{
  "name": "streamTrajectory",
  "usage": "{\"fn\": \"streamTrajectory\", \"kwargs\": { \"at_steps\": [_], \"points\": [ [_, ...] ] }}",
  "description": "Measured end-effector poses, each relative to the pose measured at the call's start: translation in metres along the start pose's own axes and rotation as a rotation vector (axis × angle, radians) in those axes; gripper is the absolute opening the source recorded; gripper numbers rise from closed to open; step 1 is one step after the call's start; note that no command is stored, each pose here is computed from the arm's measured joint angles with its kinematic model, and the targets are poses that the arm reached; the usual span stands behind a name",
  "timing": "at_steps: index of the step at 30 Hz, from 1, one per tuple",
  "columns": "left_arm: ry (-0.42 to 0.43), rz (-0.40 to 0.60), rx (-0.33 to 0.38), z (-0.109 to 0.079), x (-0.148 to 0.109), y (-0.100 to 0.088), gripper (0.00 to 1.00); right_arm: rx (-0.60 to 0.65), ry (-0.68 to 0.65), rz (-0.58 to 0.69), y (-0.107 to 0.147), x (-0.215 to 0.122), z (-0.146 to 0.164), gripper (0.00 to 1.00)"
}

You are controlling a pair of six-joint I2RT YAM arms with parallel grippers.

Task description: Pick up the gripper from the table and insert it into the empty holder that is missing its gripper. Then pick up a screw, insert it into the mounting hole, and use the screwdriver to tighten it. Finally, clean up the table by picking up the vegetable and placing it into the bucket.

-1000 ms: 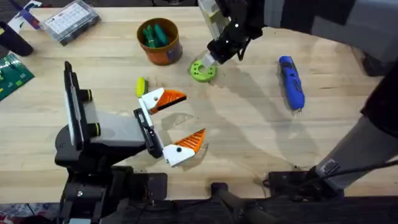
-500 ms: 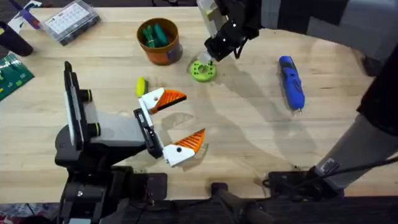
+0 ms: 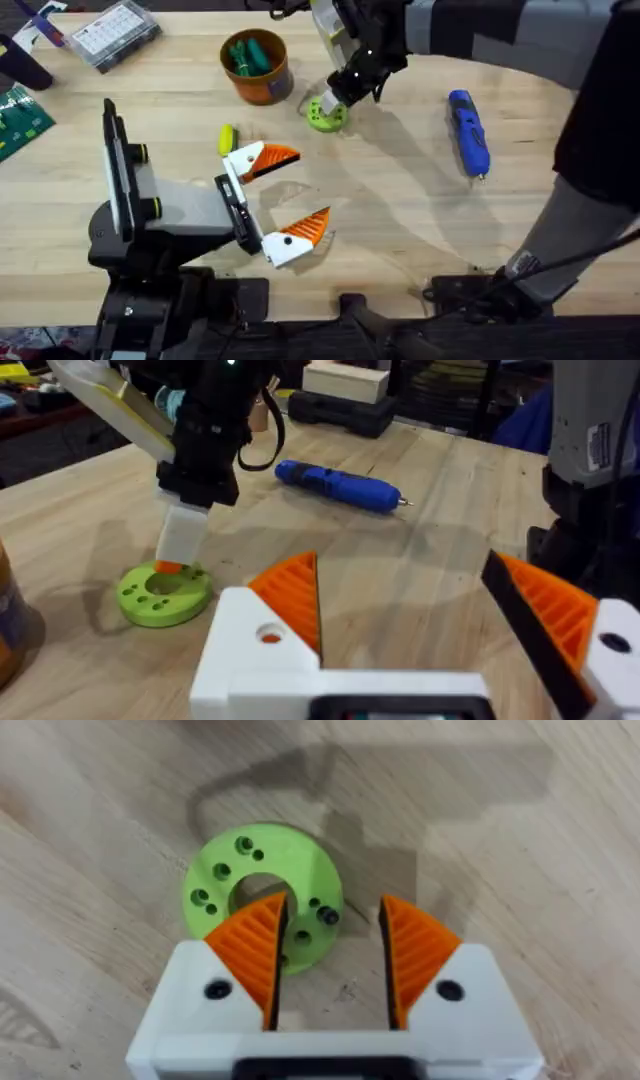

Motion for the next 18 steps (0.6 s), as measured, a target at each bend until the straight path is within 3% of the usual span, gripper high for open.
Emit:
{"fn": "streamTrajectory", "kwargs": {
  "at_steps": [18],
  "points": [
    [0.0,0.0,-0.001,0.0,0.0,0.0001,0.987,0.0,0.0,-0.001,-0.0003,0.0,0.0,0.501]
  ]
}}
Point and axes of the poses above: each hand's point on the last joint's axis, 136 mm out from that joint toward the fingers, its own x axis out along the fingers, its own z axis along the line the jaws close on, y = z × x, the point moved 5 cm from there along -x, back along the fingers, and after that the axes turned 3 degrees about x, right-handed, at the moved point
